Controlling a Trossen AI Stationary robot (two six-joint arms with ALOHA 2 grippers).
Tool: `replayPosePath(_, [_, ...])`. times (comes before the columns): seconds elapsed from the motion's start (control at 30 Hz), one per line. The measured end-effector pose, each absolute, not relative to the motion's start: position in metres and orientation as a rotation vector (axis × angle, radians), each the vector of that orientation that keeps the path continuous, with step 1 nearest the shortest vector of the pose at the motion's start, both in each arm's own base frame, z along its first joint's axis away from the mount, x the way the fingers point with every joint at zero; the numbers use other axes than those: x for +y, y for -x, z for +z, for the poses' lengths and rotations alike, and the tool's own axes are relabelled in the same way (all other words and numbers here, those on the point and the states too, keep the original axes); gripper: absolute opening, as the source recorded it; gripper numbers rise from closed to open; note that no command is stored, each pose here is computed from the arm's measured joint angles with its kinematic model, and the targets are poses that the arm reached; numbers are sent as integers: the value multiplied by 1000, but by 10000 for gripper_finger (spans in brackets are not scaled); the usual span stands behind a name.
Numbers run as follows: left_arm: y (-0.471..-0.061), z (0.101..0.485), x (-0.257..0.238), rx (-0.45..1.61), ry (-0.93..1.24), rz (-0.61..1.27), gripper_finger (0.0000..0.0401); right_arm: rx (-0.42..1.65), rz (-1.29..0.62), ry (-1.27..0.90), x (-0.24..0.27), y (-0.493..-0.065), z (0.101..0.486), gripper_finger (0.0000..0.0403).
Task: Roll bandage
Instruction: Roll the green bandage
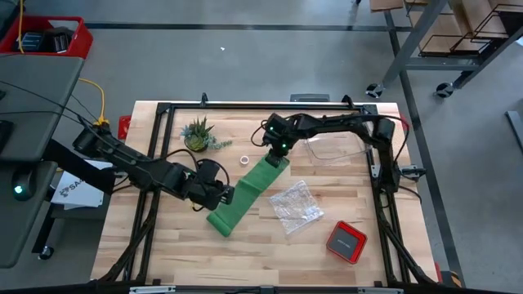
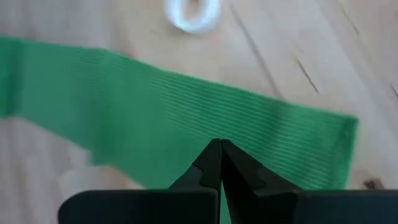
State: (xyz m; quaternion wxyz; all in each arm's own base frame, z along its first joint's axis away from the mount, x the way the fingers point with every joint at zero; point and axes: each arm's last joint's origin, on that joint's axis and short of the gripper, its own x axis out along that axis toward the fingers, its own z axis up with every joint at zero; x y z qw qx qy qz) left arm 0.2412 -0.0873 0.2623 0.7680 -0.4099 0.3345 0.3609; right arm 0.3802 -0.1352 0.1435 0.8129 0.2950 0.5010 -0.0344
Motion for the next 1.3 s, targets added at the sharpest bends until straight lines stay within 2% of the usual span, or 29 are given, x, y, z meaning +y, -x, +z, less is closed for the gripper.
replayPosePath(0.6, [-242,263,-88,726,895,778,0,1251,-441,-367,-127,-373,132,0])
replayPosePath(0.87, [-241,262,-90,771,915,751,0,1220,-440,-368,-127,-369,146,0])
replayPosePath(1.1, [-231,259,-123,949,1061,622,0,1148,-449,-376,-135,-363,170,0])
replayPosePath(1.3, [-220,220,-156,1124,1107,645,0,1140,-376,-441,-138,-361,171,0])
